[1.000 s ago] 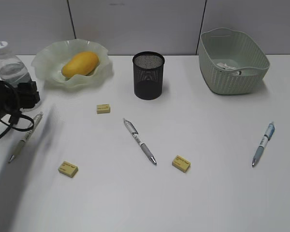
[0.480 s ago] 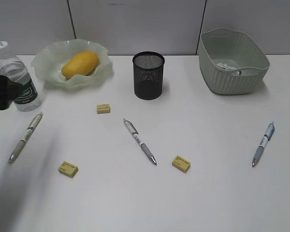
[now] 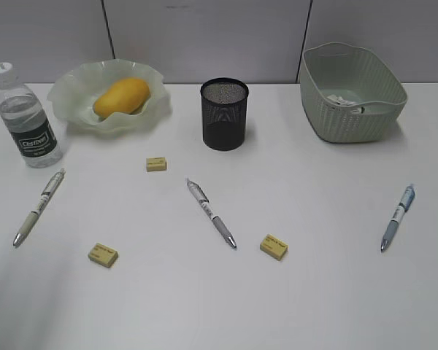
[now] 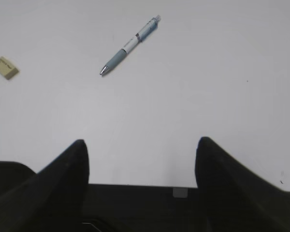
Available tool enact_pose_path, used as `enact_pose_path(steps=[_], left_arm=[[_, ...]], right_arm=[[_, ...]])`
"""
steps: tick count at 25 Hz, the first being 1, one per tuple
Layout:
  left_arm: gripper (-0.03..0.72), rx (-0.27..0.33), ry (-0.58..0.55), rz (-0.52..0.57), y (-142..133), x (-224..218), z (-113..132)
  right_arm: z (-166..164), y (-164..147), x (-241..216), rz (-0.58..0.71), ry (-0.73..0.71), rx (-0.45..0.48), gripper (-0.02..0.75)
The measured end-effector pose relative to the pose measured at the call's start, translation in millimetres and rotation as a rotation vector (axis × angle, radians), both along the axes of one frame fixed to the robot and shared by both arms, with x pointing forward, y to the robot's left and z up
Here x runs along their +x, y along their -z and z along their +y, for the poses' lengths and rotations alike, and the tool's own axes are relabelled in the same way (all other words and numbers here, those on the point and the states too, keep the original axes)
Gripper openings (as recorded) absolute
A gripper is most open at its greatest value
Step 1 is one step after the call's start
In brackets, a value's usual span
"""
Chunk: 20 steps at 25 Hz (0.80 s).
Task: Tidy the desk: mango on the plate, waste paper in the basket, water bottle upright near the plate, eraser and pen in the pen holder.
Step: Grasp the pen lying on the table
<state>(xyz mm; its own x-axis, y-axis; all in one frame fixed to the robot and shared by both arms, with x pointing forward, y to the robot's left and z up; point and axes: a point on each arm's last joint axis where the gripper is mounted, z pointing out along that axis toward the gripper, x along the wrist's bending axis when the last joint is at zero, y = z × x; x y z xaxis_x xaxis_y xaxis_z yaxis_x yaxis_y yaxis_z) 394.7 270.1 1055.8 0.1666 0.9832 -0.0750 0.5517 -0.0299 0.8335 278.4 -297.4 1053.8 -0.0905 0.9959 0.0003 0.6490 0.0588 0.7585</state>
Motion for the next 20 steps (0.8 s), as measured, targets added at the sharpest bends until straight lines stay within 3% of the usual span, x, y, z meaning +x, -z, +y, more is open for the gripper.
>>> enact_pose_path(steps=[8,20], left_arm=[[0.505,0.004,0.043,0.303,9,-55,4],[0.498,0.001,0.062,0.43,15,-67,3]], right_arm=[[1,2,8,0.053,0.0,-0.009,0.543],[7,-5,38,0.051,-0.01,-0.011,0.543]])
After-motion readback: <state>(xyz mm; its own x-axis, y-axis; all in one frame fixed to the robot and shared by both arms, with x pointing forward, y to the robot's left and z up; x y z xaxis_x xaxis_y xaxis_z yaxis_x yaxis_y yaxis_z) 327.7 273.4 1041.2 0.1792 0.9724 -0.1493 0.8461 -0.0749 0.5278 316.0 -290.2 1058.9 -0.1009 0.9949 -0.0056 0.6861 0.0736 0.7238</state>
